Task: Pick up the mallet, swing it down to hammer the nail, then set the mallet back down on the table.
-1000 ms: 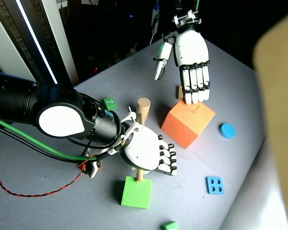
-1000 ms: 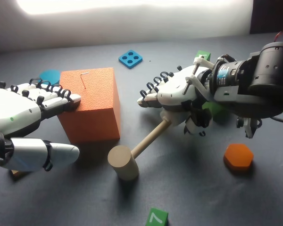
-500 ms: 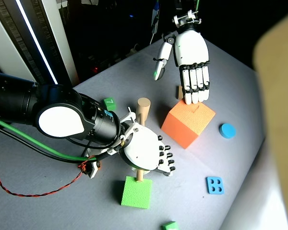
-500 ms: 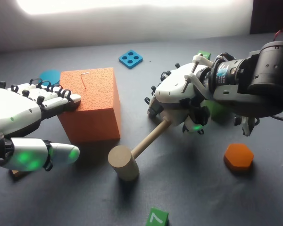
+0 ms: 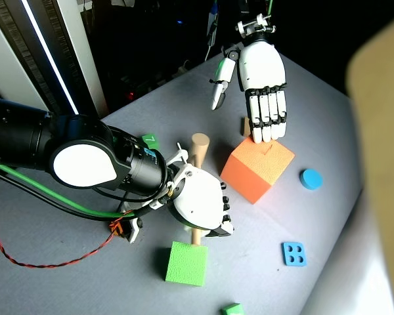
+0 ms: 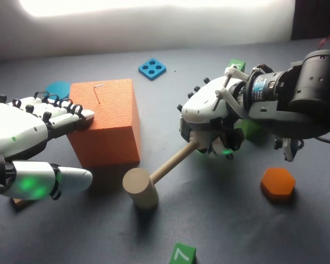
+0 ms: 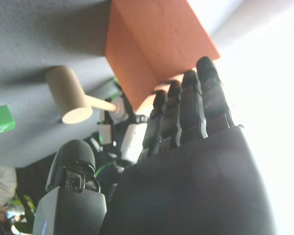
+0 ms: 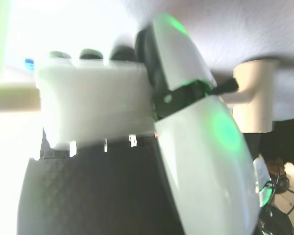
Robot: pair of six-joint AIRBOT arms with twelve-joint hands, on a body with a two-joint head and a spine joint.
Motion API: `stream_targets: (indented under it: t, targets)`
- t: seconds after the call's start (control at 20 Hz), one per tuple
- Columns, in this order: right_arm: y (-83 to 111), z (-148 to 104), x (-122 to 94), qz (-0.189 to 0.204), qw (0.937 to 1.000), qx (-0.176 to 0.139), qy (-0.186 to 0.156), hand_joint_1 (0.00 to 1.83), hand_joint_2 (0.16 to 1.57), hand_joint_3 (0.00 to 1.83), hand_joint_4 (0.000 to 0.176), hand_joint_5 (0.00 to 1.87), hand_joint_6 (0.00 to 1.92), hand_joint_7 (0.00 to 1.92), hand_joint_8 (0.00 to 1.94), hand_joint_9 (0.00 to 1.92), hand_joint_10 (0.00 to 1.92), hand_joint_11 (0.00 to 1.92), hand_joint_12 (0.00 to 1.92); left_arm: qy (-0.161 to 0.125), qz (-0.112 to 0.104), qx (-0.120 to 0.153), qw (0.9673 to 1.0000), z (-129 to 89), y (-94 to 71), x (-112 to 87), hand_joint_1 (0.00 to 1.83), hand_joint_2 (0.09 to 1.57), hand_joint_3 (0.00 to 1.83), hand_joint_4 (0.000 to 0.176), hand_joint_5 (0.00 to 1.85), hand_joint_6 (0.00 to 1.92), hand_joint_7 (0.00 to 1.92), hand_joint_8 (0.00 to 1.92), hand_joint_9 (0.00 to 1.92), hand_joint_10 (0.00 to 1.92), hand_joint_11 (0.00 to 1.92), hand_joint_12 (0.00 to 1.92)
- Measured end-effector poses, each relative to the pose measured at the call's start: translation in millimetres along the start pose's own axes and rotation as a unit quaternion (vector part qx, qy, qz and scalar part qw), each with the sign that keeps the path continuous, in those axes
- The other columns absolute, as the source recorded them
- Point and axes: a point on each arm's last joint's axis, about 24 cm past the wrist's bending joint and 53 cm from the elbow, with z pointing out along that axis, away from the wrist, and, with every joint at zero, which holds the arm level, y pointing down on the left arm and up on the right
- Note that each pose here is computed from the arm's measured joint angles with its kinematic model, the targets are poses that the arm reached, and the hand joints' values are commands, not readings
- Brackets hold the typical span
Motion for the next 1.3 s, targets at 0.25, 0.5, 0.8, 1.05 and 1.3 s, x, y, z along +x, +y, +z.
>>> stream_targets:
  t: [0.25,0.5,0.8,1.05,1.3]
  targets:
    - [-0.2,0.0,0.1,0.000,1.0000,0.000,0.000,1.29,1.04,0.00,0.000,0.70,1.88,0.93,1.94,0.98,1.92,0.91,1.92,-0.001,0.003,-0.001,1.0000,0.0,1.3,-1.2,0.00,1.21,0.00,0.000,0.12,0.00,0.11,0.00,0.11,0.00,0.00,0.30]
    - [-1.6,-6.2,-6.3,0.003,1.0000,0.003,-0.003,0.96,1.16,0.03,0.000,1.15,1.92,1.36,1.94,1.47,1.92,1.77,1.92,-0.001,0.003,-0.001,1.0000,0.0,1.2,-1.2,0.00,1.21,0.00,0.000,0.14,0.00,0.13,0.00,0.12,0.00,0.00,0.32]
    - [9.6,-23.5,-4.3,-0.014,0.9999,-0.010,-0.002,1.20,1.36,0.00,0.168,1.37,1.92,1.71,1.94,1.81,1.92,1.92,1.92,-0.001,0.001,-0.001,1.0000,0.1,1.9,-1.7,0.00,1.21,0.00,0.000,0.15,0.01,0.14,0.00,0.13,0.00,0.00,0.35]
    - [4.5,-45.2,3.0,-0.039,0.9992,-0.007,0.004,1.27,1.34,0.00,0.176,1.43,1.92,1.71,1.94,1.80,1.92,1.92,1.92,-0.001,0.000,-0.001,1.0000,0.1,2.0,-1.7,0.00,1.21,0.00,0.000,0.16,0.01,0.16,0.01,0.15,0.01,0.00,0.37]
    - [16.7,-75.9,-19.2,-0.008,0.9996,-0.019,-0.019,1.22,1.36,0.00,0.176,1.44,1.92,1.70,1.94,1.78,1.92,1.92,1.92,-0.001,0.000,-0.001,1.0000,0.1,1.9,-1.8,0.00,1.21,0.00,0.000,0.17,0.00,0.19,0.01,0.18,0.01,0.00,0.41]
